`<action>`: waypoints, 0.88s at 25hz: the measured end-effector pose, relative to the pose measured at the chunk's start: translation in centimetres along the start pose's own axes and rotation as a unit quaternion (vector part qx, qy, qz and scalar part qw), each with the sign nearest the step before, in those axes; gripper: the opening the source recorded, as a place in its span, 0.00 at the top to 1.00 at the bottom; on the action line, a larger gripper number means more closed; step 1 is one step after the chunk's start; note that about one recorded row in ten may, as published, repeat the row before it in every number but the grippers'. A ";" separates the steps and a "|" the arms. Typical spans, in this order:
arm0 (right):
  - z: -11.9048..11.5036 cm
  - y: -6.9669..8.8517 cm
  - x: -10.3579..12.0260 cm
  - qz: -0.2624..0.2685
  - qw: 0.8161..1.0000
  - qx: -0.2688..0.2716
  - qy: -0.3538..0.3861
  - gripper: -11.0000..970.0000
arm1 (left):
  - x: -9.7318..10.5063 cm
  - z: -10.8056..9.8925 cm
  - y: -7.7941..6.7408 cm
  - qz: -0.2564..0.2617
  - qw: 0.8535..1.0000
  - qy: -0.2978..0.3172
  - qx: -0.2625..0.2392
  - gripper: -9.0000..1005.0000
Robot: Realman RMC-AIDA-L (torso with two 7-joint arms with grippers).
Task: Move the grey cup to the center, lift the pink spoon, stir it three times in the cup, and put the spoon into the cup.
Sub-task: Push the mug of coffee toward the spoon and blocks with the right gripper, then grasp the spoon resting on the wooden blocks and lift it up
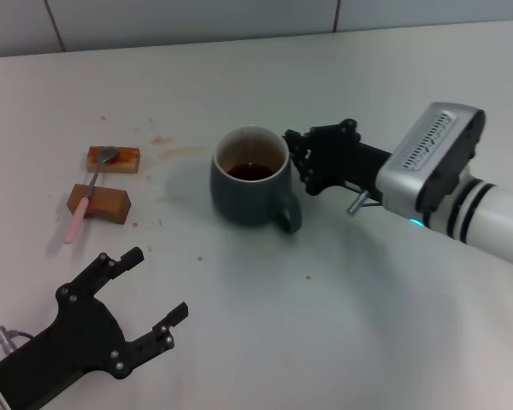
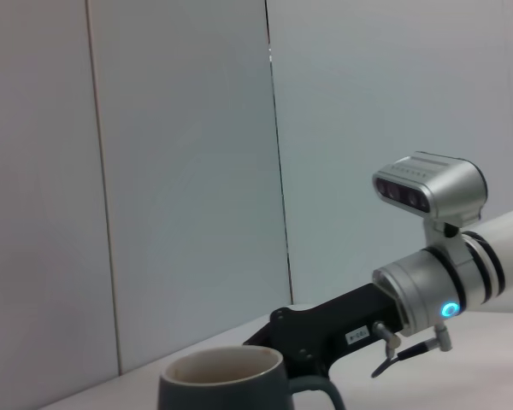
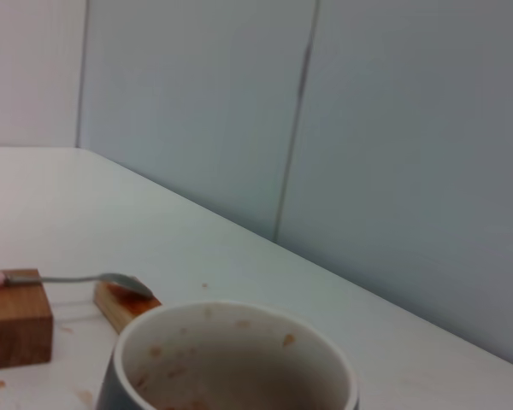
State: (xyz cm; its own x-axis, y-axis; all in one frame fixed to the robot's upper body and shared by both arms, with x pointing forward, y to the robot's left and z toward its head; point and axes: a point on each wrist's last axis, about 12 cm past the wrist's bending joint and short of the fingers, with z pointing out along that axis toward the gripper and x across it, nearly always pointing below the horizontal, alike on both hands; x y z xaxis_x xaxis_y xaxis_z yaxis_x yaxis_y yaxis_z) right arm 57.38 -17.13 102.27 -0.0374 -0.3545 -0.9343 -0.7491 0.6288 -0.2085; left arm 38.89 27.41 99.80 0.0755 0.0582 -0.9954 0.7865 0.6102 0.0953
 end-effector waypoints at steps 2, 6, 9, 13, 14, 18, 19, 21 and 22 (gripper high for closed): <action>0.5 0.2 -0.4 -0.001 1.000 -0.005 0.000 0.94 | 0.0 0.0 0.0 0.000 1.000 -0.001 0.000 0.16; 0.9 0.4 -0.8 -0.001 1.000 -0.012 -0.003 0.94 | -0.1 -0.2 -0.1 -0.001 1.000 -0.003 0.000 0.16; 1.5 0.8 -1.4 0.001 1.000 -0.021 -0.008 0.94 | -0.1 -0.3 -0.1 -0.002 1.000 -0.006 0.000 0.16; 2.1 1.3 -1.9 0.002 0.999 -0.032 -0.011 0.94 | -0.2 -0.3 -0.2 -0.002 1.000 -0.007 0.000 0.16; 2.2 1.4 -2.0 0.002 0.999 -0.035 -0.011 0.94 | -0.2 -0.4 -0.2 -0.003 1.000 -0.010 0.000 0.16; 2.4 1.6 -2.3 0.001 0.999 -0.039 -0.012 0.94 | -0.2 -0.5 -0.3 -0.004 1.000 -0.010 0.000 0.16; 2.4 1.6 -2.2 0.002 0.999 -0.038 -0.012 0.94 | -0.2 -0.5 -0.3 -0.004 1.000 -0.010 0.000 0.16; 2.1 1.4 -2.1 0.008 0.999 -0.029 -0.016 0.94 | -0.2 -0.6 -0.4 -0.005 1.000 -0.010 -0.001 0.16; 1.5 1.0 -1.7 0.023 0.999 -0.010 -0.024 0.94 | -0.2 -0.6 -0.4 -0.005 1.000 -0.010 -0.001 0.16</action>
State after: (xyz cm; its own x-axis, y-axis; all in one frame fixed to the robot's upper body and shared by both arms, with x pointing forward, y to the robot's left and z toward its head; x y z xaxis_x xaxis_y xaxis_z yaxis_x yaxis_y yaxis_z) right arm 57.73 -14.86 103.20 -0.0409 -0.2920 -0.9555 -0.7603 0.6296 -0.1599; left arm 38.23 27.60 99.95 0.0805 0.0365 -0.9961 0.7856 0.6128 0.0859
